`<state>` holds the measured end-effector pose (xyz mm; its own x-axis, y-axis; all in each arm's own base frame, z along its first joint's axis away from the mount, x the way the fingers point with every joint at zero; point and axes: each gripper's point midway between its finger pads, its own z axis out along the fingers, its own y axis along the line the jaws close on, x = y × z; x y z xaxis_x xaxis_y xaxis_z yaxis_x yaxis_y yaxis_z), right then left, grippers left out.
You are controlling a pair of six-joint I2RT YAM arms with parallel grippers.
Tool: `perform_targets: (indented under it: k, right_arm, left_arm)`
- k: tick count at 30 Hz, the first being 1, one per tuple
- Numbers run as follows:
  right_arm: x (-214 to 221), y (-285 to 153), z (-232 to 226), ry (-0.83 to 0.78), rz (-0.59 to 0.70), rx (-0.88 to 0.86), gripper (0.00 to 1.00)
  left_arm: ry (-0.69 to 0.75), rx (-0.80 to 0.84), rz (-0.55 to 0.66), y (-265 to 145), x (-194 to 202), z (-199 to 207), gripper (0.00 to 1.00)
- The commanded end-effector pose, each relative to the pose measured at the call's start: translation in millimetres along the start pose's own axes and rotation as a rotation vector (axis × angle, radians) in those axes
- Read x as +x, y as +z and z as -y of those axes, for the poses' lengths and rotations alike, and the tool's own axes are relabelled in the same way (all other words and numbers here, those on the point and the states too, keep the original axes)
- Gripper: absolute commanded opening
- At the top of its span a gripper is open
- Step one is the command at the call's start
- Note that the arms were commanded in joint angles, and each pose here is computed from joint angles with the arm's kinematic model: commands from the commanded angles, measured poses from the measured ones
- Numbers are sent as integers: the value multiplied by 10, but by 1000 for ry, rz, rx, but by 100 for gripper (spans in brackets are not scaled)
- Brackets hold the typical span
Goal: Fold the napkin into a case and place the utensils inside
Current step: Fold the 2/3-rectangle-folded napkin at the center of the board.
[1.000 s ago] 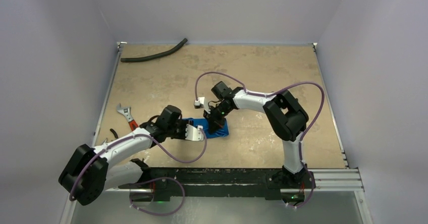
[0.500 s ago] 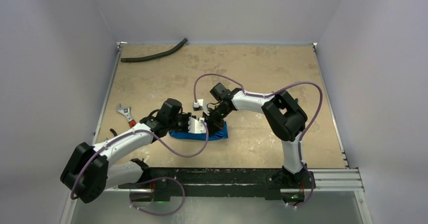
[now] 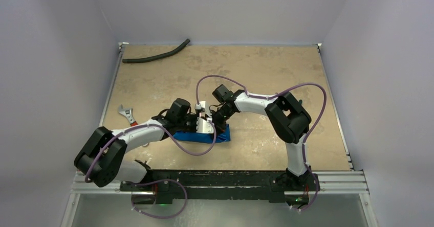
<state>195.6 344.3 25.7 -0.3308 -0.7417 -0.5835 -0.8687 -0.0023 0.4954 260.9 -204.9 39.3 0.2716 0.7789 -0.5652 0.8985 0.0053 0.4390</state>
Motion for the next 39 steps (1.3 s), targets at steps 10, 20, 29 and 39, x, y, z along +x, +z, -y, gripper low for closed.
perform_targets:
  k: [10, 20, 29, 39]
  right_arm:
    - [-31, 99, -91, 10, 13, -57, 0]
    - [-137, 80, -130, -3, 40, -85, 0]
    - [-349, 29, -158, -18, 84, -99, 0]
    - [-341, 77, -124, 7, 110, -110, 0]
  left_arm:
    - [83, -19, 75, 182, -76, 26, 11]
    - [211, 114, 52, 216, 47, 376, 0]
    - [242, 163, 77, 203, -28, 515, 0]
    - [250, 207, 37, 127, 84, 649, 0]
